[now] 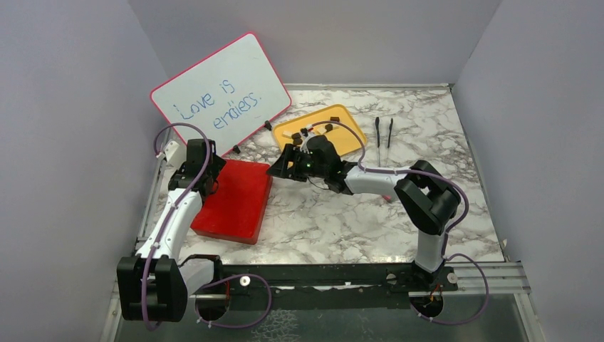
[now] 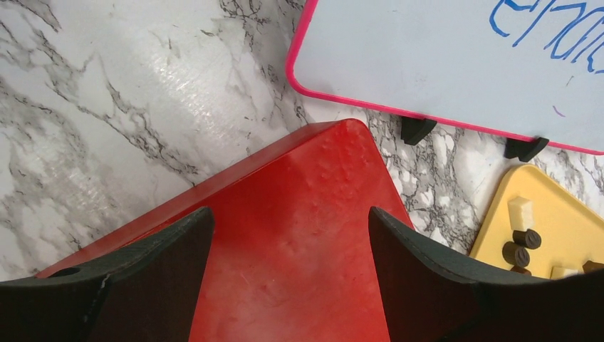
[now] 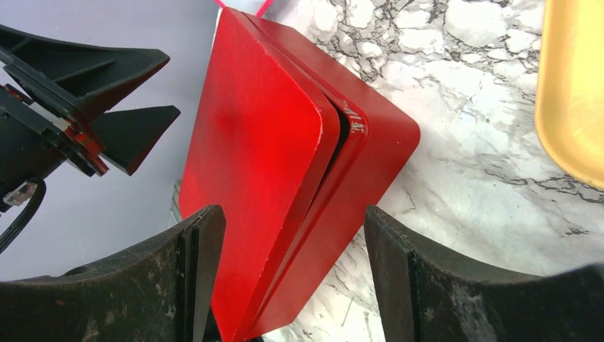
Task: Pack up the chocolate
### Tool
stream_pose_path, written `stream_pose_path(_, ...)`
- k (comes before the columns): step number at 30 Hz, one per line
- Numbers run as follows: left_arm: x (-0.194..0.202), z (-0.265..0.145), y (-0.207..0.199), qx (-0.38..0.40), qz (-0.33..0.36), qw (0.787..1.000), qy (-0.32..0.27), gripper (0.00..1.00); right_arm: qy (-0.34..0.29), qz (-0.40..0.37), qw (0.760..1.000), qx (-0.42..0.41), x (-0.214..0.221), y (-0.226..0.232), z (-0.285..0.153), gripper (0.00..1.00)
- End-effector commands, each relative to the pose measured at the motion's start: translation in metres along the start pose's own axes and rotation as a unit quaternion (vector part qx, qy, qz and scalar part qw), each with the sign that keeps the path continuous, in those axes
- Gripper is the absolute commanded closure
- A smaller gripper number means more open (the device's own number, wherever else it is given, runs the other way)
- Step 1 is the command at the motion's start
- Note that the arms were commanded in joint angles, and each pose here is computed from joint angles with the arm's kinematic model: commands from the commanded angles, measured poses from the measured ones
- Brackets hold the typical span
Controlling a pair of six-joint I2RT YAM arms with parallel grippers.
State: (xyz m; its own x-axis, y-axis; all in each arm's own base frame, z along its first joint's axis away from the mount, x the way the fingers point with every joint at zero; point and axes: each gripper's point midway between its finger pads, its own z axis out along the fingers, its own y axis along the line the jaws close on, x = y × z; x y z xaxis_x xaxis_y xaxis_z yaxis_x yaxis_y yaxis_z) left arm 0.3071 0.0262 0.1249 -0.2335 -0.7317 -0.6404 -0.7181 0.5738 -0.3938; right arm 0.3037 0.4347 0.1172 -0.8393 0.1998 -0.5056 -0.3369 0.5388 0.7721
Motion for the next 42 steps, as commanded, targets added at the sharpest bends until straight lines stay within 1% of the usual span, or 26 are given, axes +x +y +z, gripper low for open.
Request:
stream_pose_path(1,-0.013,-0.002,-0.002,-0.007,-0.012,1.0,-0.017,0.2,-0.005,-0.02,1.0,-0.005,0.001,0.001,0.007,0.24)
stream_pose_path(6,-0.006,-0.001,-0.003,-0.003,-0.018,1.0,-0.004,0.21,-0.002,-0.039,0.999,0.012,-0.003,-0.002,0.011,0.24)
stream_pose_path(10,0.002,0.003,-0.003,-0.003,-0.018,1.0,0.01,0.21,0.003,-0.047,0.999,0.02,-0.003,-0.006,0.016,0.29)
stream_pose_path(13,0.007,0.006,-0.01,0.012,-0.019,0.999,0.023,0.21,0.01,-0.053,0.999,-0.002,-0.003,0.001,0.024,0.3)
stream_pose_path(15,0.007,0.009,-0.012,0.013,-0.018,1.0,0.022,0.21,0.02,-0.05,0.999,0.005,0.0,-0.003,0.032,0.31)
stream_pose_path(17,0.008,0.011,-0.011,0.011,-0.012,1.0,0.022,0.21,0.017,-0.043,0.999,0.024,0.001,-0.014,0.037,0.33)
stream_pose_path(18,0.008,0.011,-0.011,0.011,-0.007,1.0,0.023,0.21,0.015,-0.039,0.999,0.035,0.002,-0.021,0.039,0.36)
stream_pose_path(21,0.009,0.01,-0.009,0.011,-0.01,1.0,0.022,0.22,0.003,-0.028,0.995,0.096,0.011,-0.058,0.038,0.42)
stream_pose_path(23,0.008,0.012,-0.005,0.002,-0.014,1.0,0.016,0.23,-0.003,-0.025,0.993,0.113,0.018,-0.077,0.04,0.47)
stream_pose_path(25,0.01,0.016,-0.001,-0.008,-0.013,1.0,0.014,0.23,0.003,-0.026,0.99,0.14,0.025,-0.095,0.042,0.51)
stream_pose_path(29,0.013,0.018,-0.001,-0.012,-0.009,1.0,0.022,0.23,0.001,-0.031,0.989,0.143,0.027,-0.1,0.043,0.53)
stream_pose_path(33,0.011,0.021,0.002,-0.024,-0.011,1.0,0.015,0.23,0.0,-0.04,0.988,0.147,0.023,-0.101,0.05,0.54)
stream_pose_path(35,0.01,0.022,0.001,-0.029,-0.006,0.999,0.016,0.23,0.0,-0.039,0.987,0.157,0.023,-0.106,0.052,0.57)
stream_pose_path(37,0.01,0.023,-0.002,-0.028,-0.006,0.999,0.019,0.23,0.003,-0.034,0.986,0.161,0.028,-0.112,0.052,0.61)
stream_pose_path(42,0.004,0.022,-0.006,-0.027,-0.006,1.0,0.012,0.23,0.021,-0.022,0.982,0.187,0.052,-0.133,0.04,0.64)
